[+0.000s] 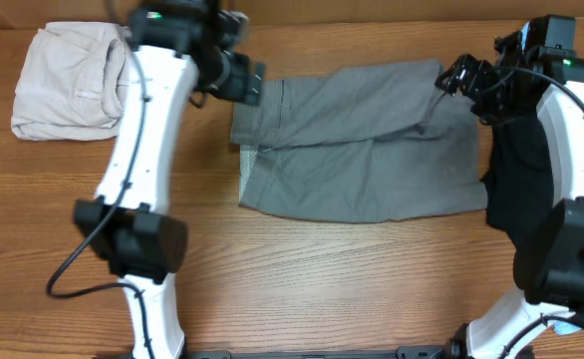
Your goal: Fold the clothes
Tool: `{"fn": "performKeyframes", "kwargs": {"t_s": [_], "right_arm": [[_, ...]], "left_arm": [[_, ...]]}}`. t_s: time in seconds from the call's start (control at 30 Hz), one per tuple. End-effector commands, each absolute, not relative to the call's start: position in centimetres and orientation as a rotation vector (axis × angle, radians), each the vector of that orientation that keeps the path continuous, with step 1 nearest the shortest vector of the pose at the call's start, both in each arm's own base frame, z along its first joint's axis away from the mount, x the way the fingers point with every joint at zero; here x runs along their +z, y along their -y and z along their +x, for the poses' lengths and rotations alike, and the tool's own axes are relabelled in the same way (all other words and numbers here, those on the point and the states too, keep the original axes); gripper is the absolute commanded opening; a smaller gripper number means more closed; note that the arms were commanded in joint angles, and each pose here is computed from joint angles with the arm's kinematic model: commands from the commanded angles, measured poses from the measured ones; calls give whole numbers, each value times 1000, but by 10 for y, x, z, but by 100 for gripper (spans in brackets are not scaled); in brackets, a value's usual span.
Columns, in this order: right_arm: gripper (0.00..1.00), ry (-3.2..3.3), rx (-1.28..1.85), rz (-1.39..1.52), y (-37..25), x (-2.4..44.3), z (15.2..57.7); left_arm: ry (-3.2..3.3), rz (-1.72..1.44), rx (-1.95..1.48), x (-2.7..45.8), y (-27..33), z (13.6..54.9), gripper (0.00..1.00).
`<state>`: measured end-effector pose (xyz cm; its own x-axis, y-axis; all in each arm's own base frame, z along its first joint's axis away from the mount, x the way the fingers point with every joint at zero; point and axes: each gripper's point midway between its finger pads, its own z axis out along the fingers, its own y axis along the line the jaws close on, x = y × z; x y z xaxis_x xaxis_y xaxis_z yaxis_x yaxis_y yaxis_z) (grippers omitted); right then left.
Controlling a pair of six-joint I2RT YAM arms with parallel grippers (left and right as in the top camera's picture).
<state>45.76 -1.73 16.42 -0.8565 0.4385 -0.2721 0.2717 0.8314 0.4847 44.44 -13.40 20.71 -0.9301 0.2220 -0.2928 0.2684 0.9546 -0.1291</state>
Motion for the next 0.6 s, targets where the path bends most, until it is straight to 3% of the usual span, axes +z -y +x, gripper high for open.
{"fn": "performKeyframes", "kwargs": {"t_s": [0.0, 0.07, 0.23, 0.27, 0.3, 0.33, 0.37, 0.57], "right_arm": [[100, -2638, 500, 536, 33, 172, 452], [100, -2645, 460, 548, 39, 170, 451], [100, -2649, 425, 525, 43, 169, 451], [100, -2649, 423, 526, 43, 169, 451], [100, -2648, 420, 526, 44, 169, 451], [100, -2647, 420, 526, 44, 169, 451], [100, -2646, 419, 526, 44, 169, 451], [100, -2648, 420, 526, 44, 169, 451]], "left_arm": [[-2931, 495, -263, 175, 156, 430, 95], [-2985, 520, -277, 160, 162, 423, 90], [-3077, 623, -292, 126, 184, 410, 68], [-3092, 642, -289, 122, 188, 406, 59], [-3104, 664, -286, 117, 192, 403, 41], [-3119, 679, -283, 112, 195, 400, 13], [-3128, 690, -282, 110, 197, 397, 4], [-3200, 755, -261, 79, 208, 376, 4]]}}
